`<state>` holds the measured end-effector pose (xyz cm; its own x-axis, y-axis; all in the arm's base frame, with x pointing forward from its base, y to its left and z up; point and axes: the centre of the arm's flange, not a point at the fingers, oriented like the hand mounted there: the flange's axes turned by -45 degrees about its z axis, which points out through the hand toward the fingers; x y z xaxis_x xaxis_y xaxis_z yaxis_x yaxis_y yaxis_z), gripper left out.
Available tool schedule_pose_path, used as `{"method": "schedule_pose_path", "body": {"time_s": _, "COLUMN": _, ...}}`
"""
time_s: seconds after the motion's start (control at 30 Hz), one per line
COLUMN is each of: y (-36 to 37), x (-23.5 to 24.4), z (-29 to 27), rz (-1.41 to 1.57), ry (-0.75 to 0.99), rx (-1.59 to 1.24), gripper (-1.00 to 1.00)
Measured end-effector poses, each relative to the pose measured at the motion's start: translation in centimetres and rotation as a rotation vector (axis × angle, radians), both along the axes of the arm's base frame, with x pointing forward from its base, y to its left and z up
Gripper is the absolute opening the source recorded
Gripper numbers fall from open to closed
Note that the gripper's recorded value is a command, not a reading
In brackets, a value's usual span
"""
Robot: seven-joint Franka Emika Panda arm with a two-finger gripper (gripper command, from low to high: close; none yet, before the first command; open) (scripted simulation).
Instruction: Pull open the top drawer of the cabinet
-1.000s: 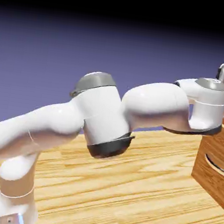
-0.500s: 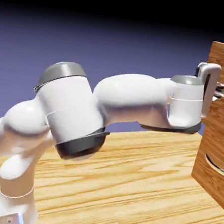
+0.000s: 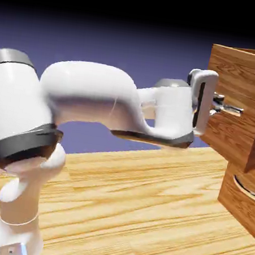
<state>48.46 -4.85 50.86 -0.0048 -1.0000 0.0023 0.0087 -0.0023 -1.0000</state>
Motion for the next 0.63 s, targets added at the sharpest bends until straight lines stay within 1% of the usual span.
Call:
{"method": "schedule_pose_path", "body": {"time_s": 0.17, "y": 0.0, "x": -0.1, "z": 0.1, "rz": 0.004, "ry": 0.008, "rx": 0.004, "gripper": -1.00}}
{"method": "schedule_pose_path", "body": {"time_s": 0.4, "y": 0.0, "x": -5.5, "z": 0.1, "rz": 0.004, "ry": 0.008, "rx": 0.004, "gripper": -1.00}}
{"method": "schedule_pose_path", "body": {"time_s": 0.5, "y": 0.0, "x": -8.8, "z": 0.1, "rz": 0.004, "ry": 0.008, "rx": 0.004, "gripper": -1.00}}
{"method": "schedule_pose_path", "body": {"time_s": 0.53, "y": 0.0, "x": -9.1, "z": 0.1, "rz": 0.004, "ry": 0.008, "rx": 0.004, "gripper": 1.00}}
{"method": "schedule_pose_path", "body": {"time_s": 0.6, "y": 0.0, "x": -9.2, "z": 0.0, "rz": 0.006, "ry": 0.009, "rx": 0.002, "gripper": 1.00}}
{"method": "schedule_pose_path", "body": {"time_s": 0.63, "y": -0.1, "x": -10.3, "z": 0.1, "rz": 0.006, "ry": 0.010, "rx": 0.005, "gripper": 1.00}}
